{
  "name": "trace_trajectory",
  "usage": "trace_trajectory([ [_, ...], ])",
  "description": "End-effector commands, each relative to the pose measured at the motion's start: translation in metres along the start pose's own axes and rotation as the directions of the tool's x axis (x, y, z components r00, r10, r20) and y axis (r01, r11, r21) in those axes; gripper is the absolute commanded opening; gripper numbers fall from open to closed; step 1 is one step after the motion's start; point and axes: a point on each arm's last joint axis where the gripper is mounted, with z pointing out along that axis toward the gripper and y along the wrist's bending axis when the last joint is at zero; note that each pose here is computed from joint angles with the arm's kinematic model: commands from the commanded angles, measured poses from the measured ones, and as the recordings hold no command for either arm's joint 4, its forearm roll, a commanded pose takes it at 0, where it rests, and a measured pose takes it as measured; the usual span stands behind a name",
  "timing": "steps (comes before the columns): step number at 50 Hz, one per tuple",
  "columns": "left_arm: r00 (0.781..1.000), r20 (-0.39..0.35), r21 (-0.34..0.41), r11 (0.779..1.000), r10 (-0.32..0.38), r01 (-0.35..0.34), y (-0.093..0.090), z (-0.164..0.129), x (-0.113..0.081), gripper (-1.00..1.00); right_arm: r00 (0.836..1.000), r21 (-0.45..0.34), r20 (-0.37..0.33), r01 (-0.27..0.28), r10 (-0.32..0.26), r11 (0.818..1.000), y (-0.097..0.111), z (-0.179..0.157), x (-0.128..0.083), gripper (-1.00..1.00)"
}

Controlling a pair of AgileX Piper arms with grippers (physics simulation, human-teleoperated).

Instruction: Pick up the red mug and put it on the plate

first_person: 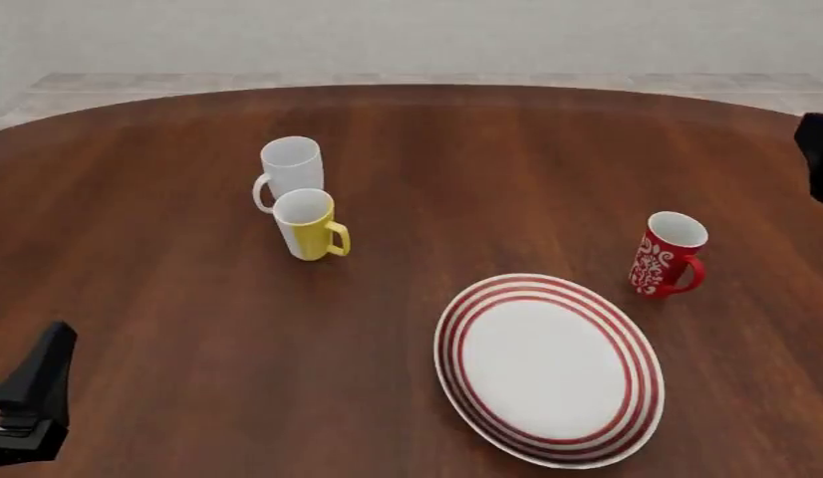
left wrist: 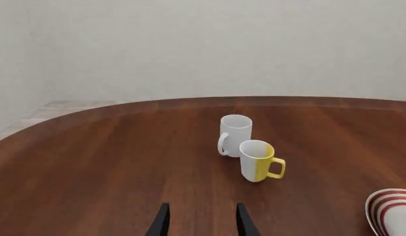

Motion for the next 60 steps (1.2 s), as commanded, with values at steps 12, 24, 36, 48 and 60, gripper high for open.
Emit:
trace_trajectory([
  [12,1.0,0.0,0.0,1.0,0.0,0.0,0.0,0.0,0.0,1.0,0.977,-0.023,-0.193,0.082,-0.085,0.996,0.001,0.06,0.023,1.0],
  [24,1.0,0.0,0.0,1.0,0.0,0.0,0.0,0.0,0.0,1.0,0.966,-0.013,-0.238,0.105,-0.105,0.994,-0.003,0.076,0.038,1.0],
  [36,1.0,0.0,0.0,1.0,0.0,0.0,0.0,0.0,0.0,1.0,0.958,-0.028,-0.262,0.117,-0.12,0.993,-0.001,0.09,0.049,1.0],
  [48,1.0,0.0,0.0,1.0,0.0,0.0,0.0,0.0,0.0,1.0,0.947,-0.04,-0.301,0.106,-0.113,0.994,0.001,0.11,0.07,1.0],
  [60,1.0,0.0,0.0,1.0,0.0,0.0,0.0,0.0,0.0,1.0,0.937,-0.057,-0.324,0.116,-0.129,0.992,0.004,0.119,0.085,1.0],
])
